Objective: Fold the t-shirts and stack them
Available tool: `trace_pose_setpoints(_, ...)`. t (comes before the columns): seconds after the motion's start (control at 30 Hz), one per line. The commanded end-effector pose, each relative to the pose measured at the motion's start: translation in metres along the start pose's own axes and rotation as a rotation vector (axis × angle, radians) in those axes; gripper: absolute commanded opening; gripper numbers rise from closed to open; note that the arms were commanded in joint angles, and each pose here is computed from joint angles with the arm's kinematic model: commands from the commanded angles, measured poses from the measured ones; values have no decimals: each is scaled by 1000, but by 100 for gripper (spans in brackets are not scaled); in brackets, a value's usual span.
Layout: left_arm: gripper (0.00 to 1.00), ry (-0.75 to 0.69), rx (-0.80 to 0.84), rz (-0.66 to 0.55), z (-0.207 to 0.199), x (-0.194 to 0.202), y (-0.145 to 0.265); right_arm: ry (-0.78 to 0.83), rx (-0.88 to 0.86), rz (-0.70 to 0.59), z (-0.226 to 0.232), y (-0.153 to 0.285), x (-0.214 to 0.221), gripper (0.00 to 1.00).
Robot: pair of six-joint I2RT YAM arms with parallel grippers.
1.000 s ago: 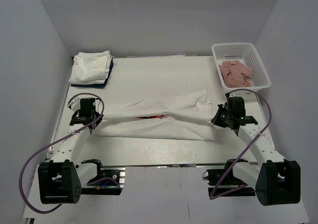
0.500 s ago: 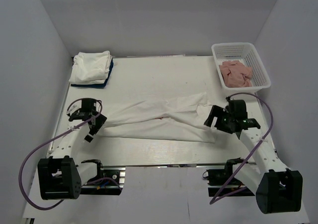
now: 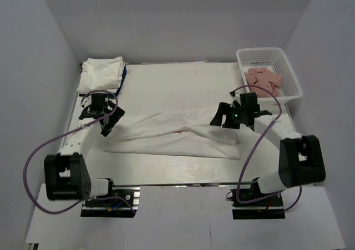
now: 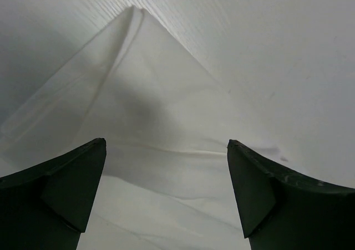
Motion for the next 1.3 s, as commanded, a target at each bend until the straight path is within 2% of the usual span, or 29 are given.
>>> trace_pose_setpoints(0.0, 100, -65, 87, 98, -17, 3, -19, 63, -95, -28, 15, -9, -20, 79)
trace_pose_setpoints(0.1, 100, -73, 38, 171, -14, 12, -40, 73, -97, -48, 17, -18, -26, 68)
trace_pose_setpoints(0.23, 100, -87, 1, 207, 0, 27, -50, 83, -93, -70, 18, -32, -36, 51)
trace_pose_setpoints(0.27, 100, -88, -5, 213, 2, 29, -51, 81, -95, -67, 20, -33, -39, 38)
trace_pose_setpoints(0.33, 100, -90, -19, 212, 5, 31, -52, 80, -105, -59, 22, -37, -42, 20)
trace_pose_setpoints(0.37, 100, -99, -18, 197, 5, 29, -50, 80, -110, -60, 23, -37, -42, 0)
trace_pose_setpoints(0.5, 100, -110, -23, 190, 7, 30, -52, 126, -152, -104, 37, -27, -57, 0)
trace_pose_setpoints(0.63, 100, -112, -34, 200, 7, 31, -58, 233, -204, -204, 65, -6, -93, 0)
trace_pose_setpoints(0.73, 100, -121, -33, 201, 7, 31, -58, 276, -201, -213, 75, 10, -96, 0)
trace_pose_setpoints(0.83, 100, -123, -37, 198, 9, 28, -59, 274, -180, -218, 73, 27, -78, 0)
trace_pose_setpoints(0.87, 100, -124, -50, 197, 11, 29, -59, 247, -157, -161, 60, 21, -55, 0)
trace_pose_setpoints(0.9, 100, -135, -49, 198, 11, 29, -59, 253, -156, -186, 63, 35, -47, 0)
trace_pose_setpoints(0.97, 100, -138, -67, 199, 12, 28, -57, 212, -123, -104, 44, 29, -12, 0)
trace_pose_setpoints(1.0, 100, -139, -74, 191, 12, 27, -58, 210, -134, -111, 44, 36, -4, 2)
trace_pose_setpoints(1.1, 100, -139, -76, 192, 11, 26, -57, 140, -121, 13, 24, 33, 46, 35)
trace_pose_setpoints(1.13, 100, -140, -84, 201, 13, 27, -56, 111, -122, 80, 17, 32, 64, 53)
trace_pose_setpoints(1.27, 100, -153, -108, 180, 8, 18, -51, 125, -116, 159, 12, 44, 88, 66)
Point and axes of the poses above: each gripper's point midway between its finger pads, its own y axis back along the fingers, its own z axis along the line the jaws close on, x = y × z, the point moved 10 cm from there along y, back along the fingers, and after that the axes turned 2 degrees about -y, right-handed, at the moved point
